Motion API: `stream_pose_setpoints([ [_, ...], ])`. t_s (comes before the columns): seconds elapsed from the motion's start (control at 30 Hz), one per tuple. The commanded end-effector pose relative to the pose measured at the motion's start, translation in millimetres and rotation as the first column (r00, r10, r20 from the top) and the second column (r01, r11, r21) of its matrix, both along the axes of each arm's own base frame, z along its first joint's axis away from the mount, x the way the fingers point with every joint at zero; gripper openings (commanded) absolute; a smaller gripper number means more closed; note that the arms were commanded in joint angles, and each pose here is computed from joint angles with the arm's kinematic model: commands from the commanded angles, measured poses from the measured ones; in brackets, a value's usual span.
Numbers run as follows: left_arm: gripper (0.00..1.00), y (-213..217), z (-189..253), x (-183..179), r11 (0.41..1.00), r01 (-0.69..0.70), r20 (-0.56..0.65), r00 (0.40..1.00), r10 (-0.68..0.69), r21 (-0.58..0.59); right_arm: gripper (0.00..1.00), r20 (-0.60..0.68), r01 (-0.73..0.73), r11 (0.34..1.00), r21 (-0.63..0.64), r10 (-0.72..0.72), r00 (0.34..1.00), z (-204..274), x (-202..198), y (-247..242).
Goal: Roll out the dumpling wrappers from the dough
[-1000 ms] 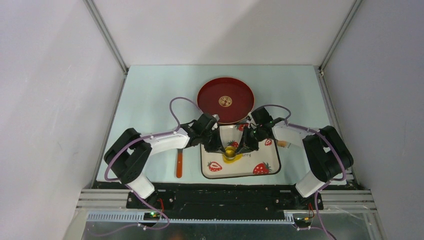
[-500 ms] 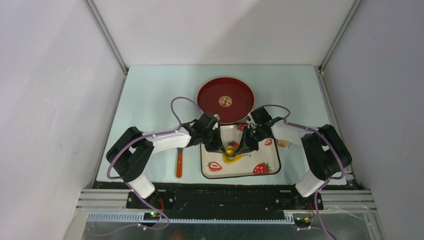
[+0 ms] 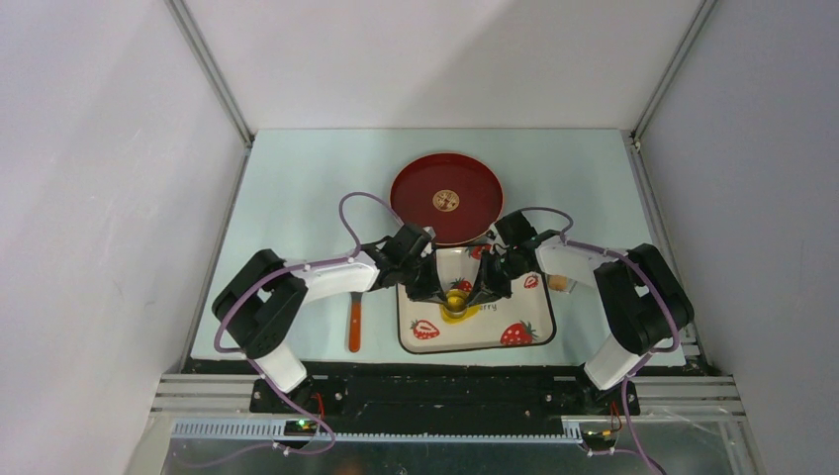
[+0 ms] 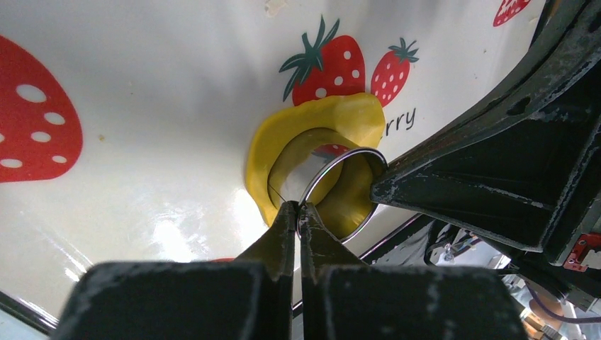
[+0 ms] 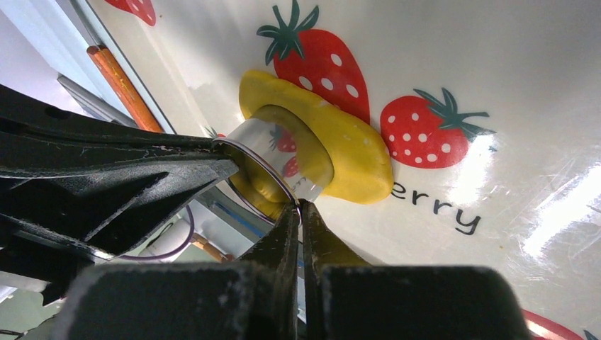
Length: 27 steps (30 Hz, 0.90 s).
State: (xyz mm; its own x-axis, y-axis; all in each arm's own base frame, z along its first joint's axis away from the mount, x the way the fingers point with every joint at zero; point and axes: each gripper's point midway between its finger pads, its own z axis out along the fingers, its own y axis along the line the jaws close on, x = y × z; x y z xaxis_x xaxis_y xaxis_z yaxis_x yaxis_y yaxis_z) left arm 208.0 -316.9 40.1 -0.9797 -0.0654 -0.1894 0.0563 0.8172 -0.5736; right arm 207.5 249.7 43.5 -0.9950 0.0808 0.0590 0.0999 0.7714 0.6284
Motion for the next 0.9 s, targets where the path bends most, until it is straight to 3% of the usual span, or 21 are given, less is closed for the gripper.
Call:
stream_pose_setpoints([
  [0.0,0.00,5.9,-33.7,-14.5,0.997,-0.003,-0.058,0.998,0.008,0.080,0.00,0.029,0.023,0.991,-0.134,-0.019,0.999,-28.2,4.7,-15.5],
  [0.87,0.00,22.5,-62.6,-25.3,0.989,-0.054,-0.122,0.990,0.072,0.138,0.00,-0.035,0.041,0.976,-0.214,-0.049,0.998,-62.0,-2.5,-30.6],
])
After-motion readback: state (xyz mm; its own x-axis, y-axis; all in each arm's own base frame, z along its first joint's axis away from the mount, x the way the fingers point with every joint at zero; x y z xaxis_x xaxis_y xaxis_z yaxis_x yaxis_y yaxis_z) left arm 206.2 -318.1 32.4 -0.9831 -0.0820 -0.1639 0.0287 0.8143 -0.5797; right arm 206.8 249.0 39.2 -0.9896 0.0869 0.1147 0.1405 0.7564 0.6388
